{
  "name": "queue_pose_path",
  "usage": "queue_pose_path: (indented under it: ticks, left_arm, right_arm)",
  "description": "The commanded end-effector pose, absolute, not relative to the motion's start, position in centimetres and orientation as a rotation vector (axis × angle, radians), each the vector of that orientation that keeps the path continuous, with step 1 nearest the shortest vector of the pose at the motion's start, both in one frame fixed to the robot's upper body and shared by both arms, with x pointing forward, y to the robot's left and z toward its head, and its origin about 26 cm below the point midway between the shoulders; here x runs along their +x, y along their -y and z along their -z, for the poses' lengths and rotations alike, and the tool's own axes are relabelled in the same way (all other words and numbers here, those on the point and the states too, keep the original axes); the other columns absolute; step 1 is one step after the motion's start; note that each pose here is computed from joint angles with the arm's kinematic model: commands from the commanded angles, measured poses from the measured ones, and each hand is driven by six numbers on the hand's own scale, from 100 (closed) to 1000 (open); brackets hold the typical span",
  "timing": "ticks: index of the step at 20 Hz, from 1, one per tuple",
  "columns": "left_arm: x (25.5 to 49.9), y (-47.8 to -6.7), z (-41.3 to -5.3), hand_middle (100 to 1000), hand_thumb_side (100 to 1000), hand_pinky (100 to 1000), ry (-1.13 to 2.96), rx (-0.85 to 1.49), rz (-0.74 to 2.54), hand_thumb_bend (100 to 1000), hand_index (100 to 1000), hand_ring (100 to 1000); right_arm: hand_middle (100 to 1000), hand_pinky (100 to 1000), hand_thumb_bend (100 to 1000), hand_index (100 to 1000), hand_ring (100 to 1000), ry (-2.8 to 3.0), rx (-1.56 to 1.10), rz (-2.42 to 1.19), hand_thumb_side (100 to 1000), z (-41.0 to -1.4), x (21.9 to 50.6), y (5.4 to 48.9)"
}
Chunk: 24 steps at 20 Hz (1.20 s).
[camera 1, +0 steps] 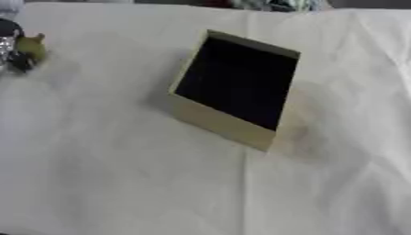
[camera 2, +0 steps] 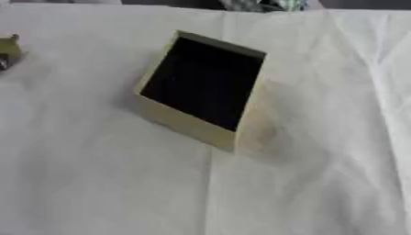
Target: Pick up objects on the table and place them in the box.
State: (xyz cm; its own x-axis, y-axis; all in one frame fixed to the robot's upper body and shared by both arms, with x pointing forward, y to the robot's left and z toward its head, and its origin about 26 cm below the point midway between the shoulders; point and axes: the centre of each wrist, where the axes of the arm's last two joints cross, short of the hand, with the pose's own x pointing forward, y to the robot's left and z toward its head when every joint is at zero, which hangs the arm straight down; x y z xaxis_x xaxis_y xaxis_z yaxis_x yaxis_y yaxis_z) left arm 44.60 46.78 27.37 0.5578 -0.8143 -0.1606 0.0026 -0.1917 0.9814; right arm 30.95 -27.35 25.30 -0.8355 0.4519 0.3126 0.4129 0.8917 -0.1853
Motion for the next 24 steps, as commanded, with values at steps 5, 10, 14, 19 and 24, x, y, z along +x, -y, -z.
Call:
queue_pose_path:
  ticks: [5, 10, 14, 19, 24]
  left_arm:
    - [43.6, -45.4, -32.1, 442, 100, 579, 0.839, 1.874, 0.826, 100, 599, 524]
    - [42.9, -44.8, -33.5, 441, 100, 576, 0.972, 1.962, 0.852, 100, 595, 520]
    - [42.2, -43.3, -34.8, 445, 100, 578, 1.104, 2.049, 0.927, 100, 600, 523]
    - [41.9, -39.9, -36.0, 452, 100, 585, 1.321, 2.135, 1.052, 100, 605, 531]
    - [42.2, -33.9, -36.6, 444, 100, 576, 1.656, 2.118, 1.148, 100, 596, 525]
  right_arm:
    - [688, 815, 100, 758, 700, 2.728, -0.65, -0.149, 597, -25.8, 30.5, 27.5]
    - [688, 815, 100, 759, 700, 2.721, -0.661, -0.148, 596, -25.7, 30.5, 27.7]
    - [689, 815, 100, 759, 700, 2.72, -0.668, -0.153, 592, -25.7, 30.4, 27.8]
    - [689, 815, 100, 760, 701, 2.725, -0.674, -0.157, 587, -25.8, 30.4, 27.9]
    - [690, 815, 100, 760, 701, 2.728, -0.679, -0.154, 585, -25.9, 30.4, 27.9]
